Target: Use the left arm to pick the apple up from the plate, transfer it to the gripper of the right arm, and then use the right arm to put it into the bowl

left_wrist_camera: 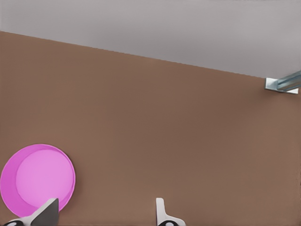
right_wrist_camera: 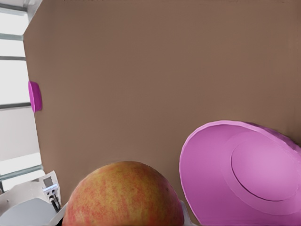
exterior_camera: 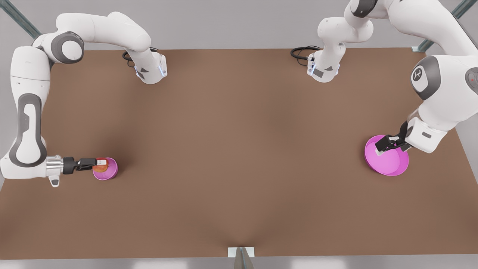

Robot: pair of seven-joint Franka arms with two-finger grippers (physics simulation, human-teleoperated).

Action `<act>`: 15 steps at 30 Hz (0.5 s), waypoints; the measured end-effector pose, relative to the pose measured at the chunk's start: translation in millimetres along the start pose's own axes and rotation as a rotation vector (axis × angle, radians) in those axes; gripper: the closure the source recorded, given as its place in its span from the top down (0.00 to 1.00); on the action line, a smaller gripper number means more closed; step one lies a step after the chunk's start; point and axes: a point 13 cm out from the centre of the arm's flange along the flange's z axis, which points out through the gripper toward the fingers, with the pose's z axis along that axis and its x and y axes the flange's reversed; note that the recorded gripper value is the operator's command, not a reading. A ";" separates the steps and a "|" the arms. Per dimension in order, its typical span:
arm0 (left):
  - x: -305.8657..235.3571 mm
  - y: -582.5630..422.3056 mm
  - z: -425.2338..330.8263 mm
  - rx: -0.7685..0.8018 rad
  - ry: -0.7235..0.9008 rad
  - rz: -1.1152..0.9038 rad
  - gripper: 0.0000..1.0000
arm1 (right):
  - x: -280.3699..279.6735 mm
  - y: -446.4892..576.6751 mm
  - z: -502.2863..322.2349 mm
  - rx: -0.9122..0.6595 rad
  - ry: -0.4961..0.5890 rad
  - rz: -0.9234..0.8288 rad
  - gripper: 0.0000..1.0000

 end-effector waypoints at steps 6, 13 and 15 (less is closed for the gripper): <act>1.6 -1.2 -0.6 0.006 0.005 -0.058 1.00 | -10.7 -27.6 -6.4 0.119 -0.035 -0.009 0.76; 2.3 -1.6 -0.4 0.007 0.008 -0.104 1.00 | -16.6 -45.9 -13.8 0.219 -0.047 -0.024 0.79; 2.5 -1.6 -0.6 0.007 0.008 -0.114 1.00 | -16.5 -49.5 -15.1 0.235 -0.046 -0.026 0.95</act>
